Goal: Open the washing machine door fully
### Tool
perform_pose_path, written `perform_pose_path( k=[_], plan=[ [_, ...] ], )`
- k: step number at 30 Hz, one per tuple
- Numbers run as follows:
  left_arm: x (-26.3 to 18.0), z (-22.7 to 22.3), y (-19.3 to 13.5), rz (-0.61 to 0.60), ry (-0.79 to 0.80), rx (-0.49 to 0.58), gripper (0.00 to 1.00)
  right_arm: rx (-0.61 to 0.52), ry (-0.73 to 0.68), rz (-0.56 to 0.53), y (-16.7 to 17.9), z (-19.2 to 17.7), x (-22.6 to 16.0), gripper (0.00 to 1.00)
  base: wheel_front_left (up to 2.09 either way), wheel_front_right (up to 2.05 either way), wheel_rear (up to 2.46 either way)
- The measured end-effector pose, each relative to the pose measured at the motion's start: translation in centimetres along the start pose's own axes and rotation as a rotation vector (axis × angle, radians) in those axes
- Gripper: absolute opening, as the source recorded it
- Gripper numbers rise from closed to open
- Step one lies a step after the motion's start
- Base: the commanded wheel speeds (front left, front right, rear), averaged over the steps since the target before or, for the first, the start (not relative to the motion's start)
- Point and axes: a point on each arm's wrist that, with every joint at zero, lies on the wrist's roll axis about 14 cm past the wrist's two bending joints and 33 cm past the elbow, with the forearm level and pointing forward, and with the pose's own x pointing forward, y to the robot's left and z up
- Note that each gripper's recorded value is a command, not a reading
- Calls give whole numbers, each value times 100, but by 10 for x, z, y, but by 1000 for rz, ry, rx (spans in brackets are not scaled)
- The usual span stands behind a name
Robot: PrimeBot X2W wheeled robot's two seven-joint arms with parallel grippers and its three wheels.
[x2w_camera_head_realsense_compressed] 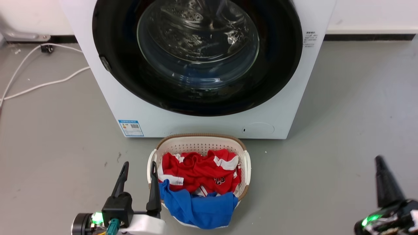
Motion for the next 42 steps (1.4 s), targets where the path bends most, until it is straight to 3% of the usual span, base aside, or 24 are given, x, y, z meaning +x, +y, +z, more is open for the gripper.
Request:
perform_pose_path(
  k=[9,18,31,42],
  plan=[
    [28,-5,-4,-20,0,12,100,-18,-67,114,36,46,61,0,0,0,0],
    [68,-18,-5,-38,3,26,100,-65,-10,175,56,55,144,0,0,0,0],
    [112,-65,-9,-63,63,35,100,-209,249,129,34,6,256,0,0,0,0],
    [118,-93,-7,-62,118,25,100,-332,510,70,8,-59,306,0,0,0,0]
  ],
)
